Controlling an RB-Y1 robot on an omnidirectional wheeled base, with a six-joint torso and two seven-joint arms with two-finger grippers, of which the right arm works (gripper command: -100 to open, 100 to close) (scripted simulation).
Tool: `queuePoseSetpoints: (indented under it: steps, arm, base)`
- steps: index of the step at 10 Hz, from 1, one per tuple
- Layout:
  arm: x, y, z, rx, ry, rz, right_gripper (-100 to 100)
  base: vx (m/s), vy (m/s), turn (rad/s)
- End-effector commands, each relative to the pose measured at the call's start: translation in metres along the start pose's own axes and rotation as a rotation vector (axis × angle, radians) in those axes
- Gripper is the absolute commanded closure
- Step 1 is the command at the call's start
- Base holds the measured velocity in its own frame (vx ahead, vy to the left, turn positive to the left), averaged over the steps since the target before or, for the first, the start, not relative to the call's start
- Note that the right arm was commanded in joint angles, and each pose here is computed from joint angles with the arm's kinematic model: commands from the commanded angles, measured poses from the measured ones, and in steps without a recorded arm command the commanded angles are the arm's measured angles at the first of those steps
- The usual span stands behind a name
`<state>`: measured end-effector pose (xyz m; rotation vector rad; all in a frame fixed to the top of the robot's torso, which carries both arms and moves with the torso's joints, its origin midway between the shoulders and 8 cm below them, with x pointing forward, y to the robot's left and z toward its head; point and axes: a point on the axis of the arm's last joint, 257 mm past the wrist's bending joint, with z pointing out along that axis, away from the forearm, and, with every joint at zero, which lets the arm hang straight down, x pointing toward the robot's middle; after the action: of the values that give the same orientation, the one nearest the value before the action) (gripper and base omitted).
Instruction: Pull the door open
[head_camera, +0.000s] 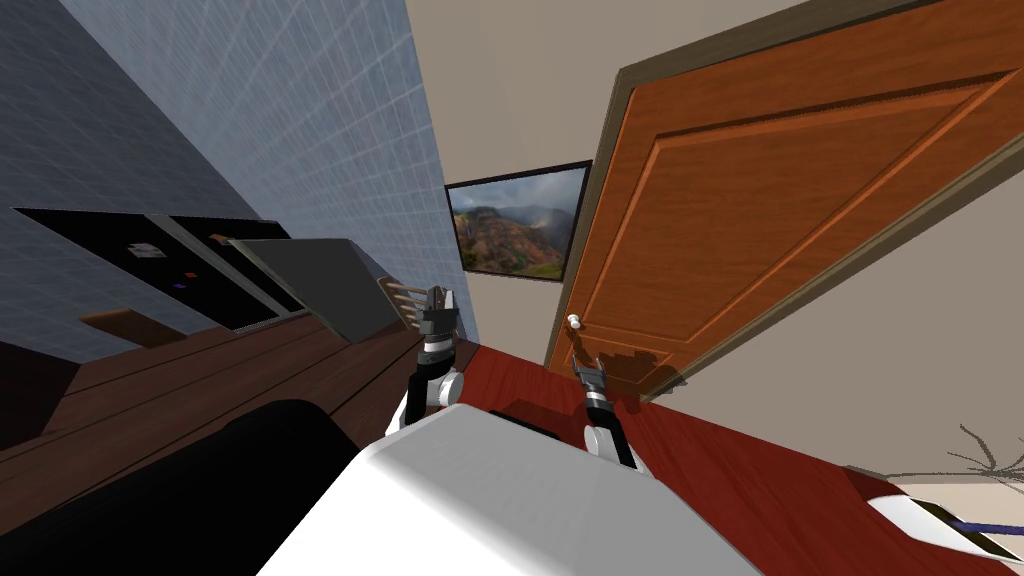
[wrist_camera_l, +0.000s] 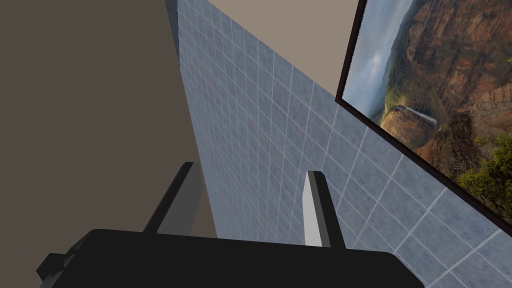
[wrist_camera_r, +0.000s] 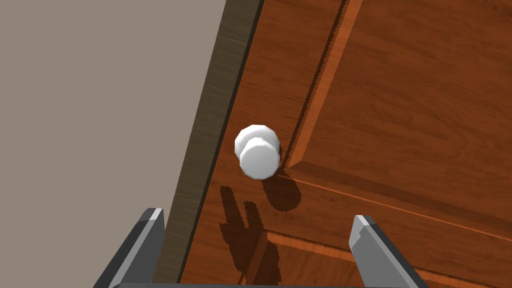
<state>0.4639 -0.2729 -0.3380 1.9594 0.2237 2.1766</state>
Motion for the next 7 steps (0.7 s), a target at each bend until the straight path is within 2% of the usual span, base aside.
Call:
queuePoseSetpoints:
  steps: [1,7]
  arm:
    - [-0.006,0.003,0.0002,-0.001,-0.011,0.027,-100]
    - [-0.032,0.014,-0.002,-0.012,-0.056,0.119,-100]
  base:
    - [0.093,0.0,0.007]
    - [0.099,0.004,0.009]
